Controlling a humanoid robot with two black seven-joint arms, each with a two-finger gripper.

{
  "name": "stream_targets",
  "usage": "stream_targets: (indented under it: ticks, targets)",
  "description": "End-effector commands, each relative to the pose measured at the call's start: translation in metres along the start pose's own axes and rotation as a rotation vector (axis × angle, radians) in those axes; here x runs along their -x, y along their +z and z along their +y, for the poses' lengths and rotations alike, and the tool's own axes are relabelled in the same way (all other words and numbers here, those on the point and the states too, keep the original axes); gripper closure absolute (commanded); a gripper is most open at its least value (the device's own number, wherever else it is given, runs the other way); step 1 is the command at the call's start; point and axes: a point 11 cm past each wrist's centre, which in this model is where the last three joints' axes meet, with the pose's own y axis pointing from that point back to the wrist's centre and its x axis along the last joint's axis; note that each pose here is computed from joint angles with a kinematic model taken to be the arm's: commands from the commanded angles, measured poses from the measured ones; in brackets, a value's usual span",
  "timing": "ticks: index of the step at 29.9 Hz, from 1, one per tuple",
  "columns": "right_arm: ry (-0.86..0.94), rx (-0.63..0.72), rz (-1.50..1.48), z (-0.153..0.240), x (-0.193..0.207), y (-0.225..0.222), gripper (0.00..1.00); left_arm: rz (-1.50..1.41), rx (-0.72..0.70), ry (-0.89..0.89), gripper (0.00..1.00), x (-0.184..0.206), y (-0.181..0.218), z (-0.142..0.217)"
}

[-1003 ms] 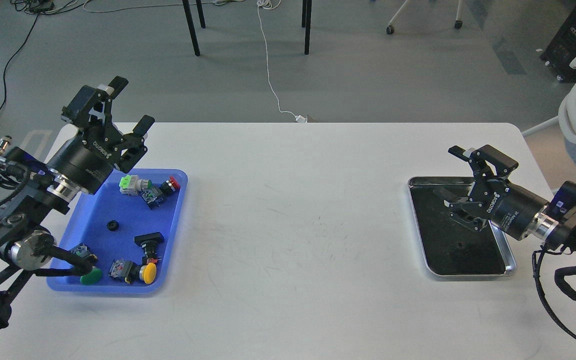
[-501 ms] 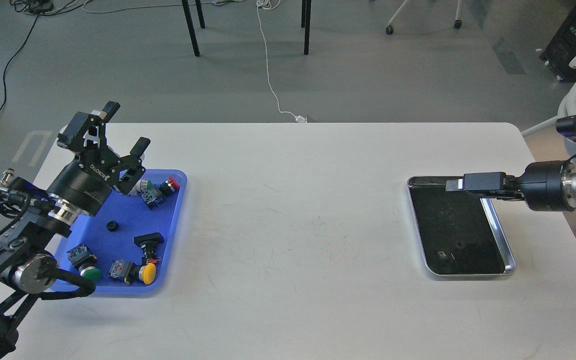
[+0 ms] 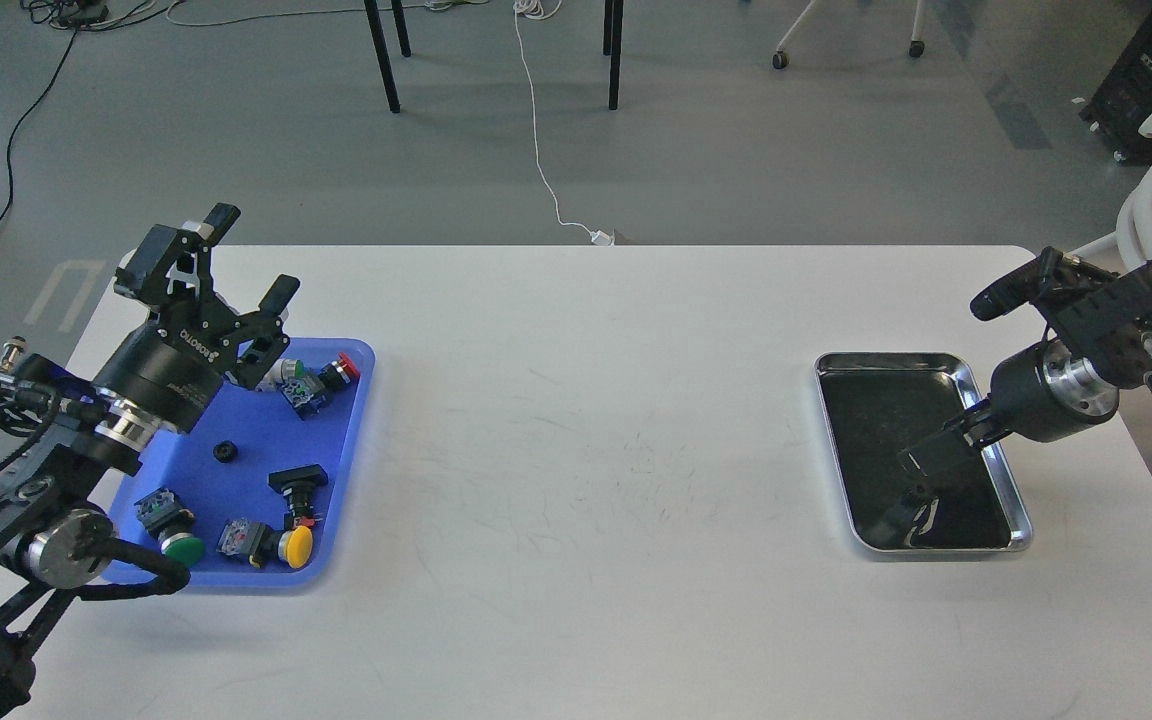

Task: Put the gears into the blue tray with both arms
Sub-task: 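Grasp a second black gear on the metal tray with the right gripper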

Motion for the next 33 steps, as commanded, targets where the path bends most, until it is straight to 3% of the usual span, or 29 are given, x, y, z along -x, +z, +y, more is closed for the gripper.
stream_targets:
  ticks: [1, 7, 21, 30, 33]
  targets:
    - [-0.028, 0.009, 0.023, -0.008, 0.008, 0.000, 0.07, -0.001, 0.001, -0.002, 0.02, 0.000, 0.000, 0.000]
    - [-0.045, 0.005, 0.037, -0.015, 0.014, -0.002, 0.10, -0.002, -0.002, 0.001, 0.02, -0.001, 0.000, 0.000]
    - [-0.044, -0.015, 0.069, -0.039, 0.019, -0.010, 0.40, -0.005, -0.003, 0.001, 0.02, -0.001, 0.000, 0.001]
    - [-0.043, -0.017, 0.070, -0.043, 0.022, -0.010, 0.42, -0.005, -0.006, 0.003, 0.02, -0.002, 0.000, 0.002]
    - [-0.038, -0.014, 0.068, -0.042, 0.023, -0.008, 0.50, -0.004, -0.005, 0.004, 0.02, -0.002, 0.000, 0.002]
